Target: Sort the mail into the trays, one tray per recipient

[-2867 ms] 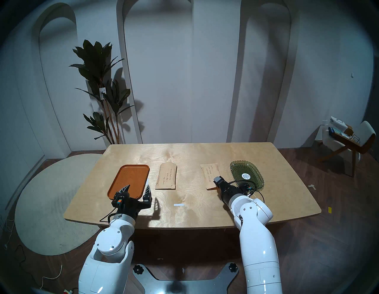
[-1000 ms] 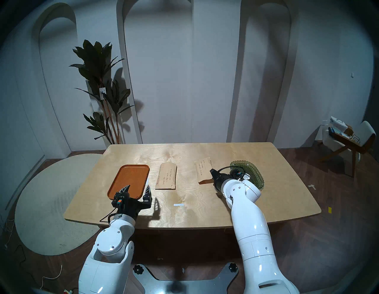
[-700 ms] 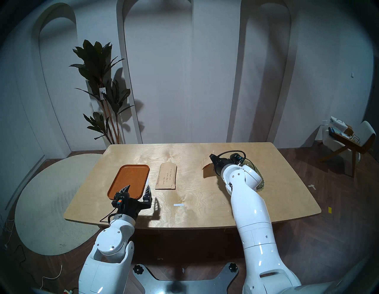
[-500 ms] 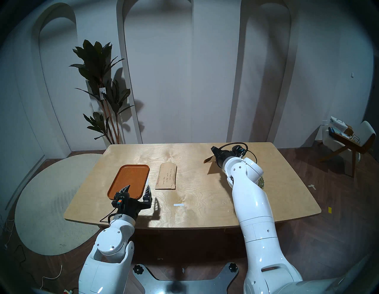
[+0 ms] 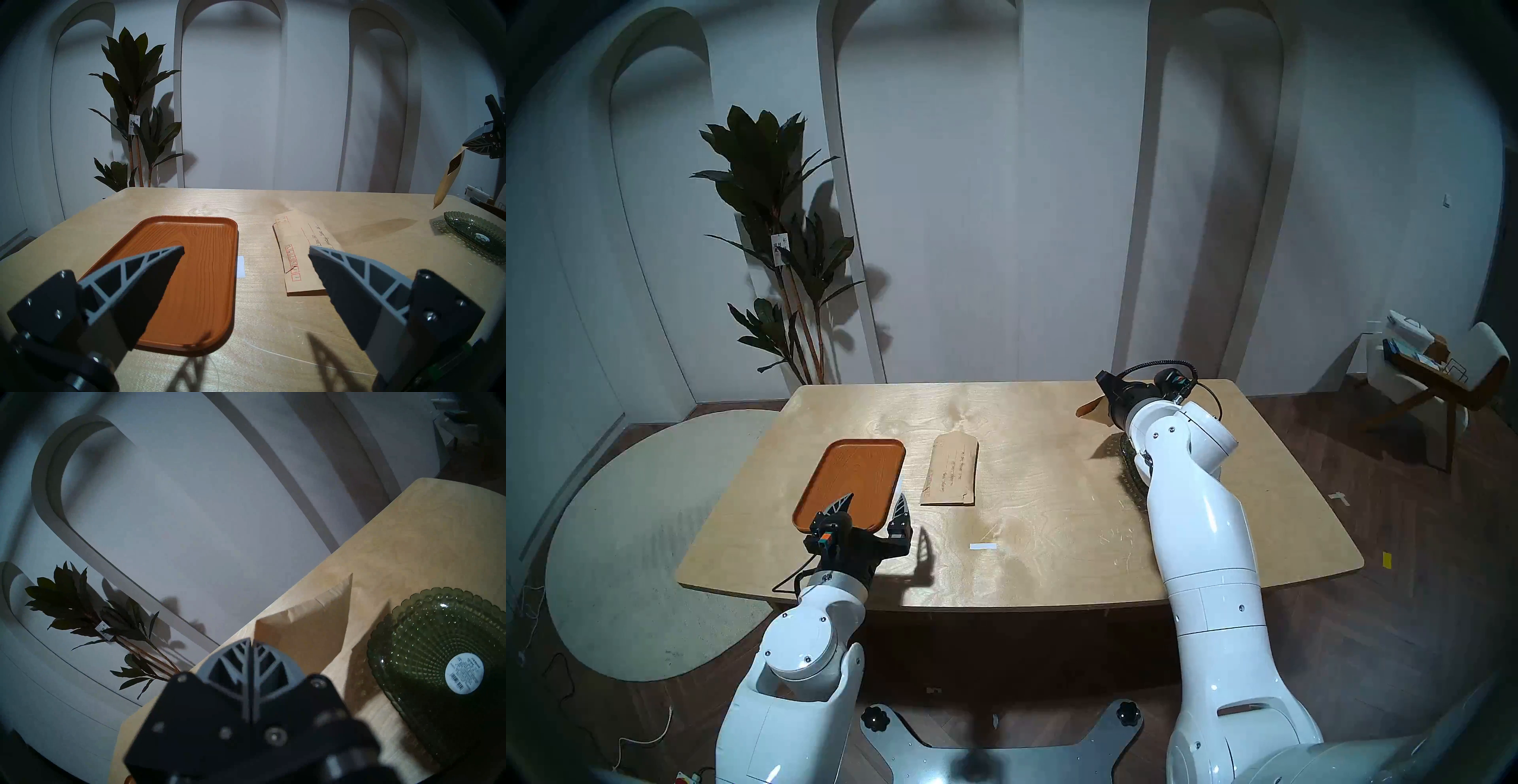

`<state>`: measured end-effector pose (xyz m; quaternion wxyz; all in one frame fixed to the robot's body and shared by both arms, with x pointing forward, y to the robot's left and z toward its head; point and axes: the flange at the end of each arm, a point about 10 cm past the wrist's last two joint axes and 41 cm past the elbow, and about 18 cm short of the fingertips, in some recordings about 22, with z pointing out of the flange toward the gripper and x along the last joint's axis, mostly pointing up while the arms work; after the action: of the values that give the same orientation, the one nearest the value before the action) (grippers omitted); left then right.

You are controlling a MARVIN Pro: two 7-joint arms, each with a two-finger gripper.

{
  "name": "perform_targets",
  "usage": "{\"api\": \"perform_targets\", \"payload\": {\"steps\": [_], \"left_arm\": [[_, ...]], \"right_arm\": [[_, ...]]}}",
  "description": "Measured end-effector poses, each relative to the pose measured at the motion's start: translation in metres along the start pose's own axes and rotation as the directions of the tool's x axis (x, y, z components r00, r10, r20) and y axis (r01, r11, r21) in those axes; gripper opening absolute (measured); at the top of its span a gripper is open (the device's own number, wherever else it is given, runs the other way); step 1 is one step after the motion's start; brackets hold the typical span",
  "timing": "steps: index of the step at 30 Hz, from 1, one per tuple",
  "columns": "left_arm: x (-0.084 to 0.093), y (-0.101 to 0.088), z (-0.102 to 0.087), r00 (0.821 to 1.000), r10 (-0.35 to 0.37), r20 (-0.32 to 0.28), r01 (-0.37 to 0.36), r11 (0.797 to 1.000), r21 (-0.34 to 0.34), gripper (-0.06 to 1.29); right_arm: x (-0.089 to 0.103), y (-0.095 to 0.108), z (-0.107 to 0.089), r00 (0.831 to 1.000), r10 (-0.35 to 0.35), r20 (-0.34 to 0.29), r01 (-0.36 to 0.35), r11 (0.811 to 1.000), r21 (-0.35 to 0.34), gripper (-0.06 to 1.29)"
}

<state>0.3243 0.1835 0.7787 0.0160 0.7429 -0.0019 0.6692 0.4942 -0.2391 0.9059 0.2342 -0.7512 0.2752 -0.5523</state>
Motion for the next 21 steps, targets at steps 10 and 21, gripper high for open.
{"api": "perform_targets", "payload": {"steps": [10, 21], "left_arm": [[0.0, 0.0, 0.0, 1.0, 0.0, 0.0, 0.0, 1.0, 0.0, 1.23], [0.0, 0.0, 0.0, 1.0, 0.0, 0.0, 0.0, 1.0, 0.0, 1.23]], "right_arm": [[0.015, 0.001, -0.007, 1.0, -0.001, -0.006, 0.001, 1.0, 0.014, -0.03], [0.03, 0.016, -0.017, 1.0, 0.002, -0.017, -0.002, 1.0, -0.002, -0.03]]}}
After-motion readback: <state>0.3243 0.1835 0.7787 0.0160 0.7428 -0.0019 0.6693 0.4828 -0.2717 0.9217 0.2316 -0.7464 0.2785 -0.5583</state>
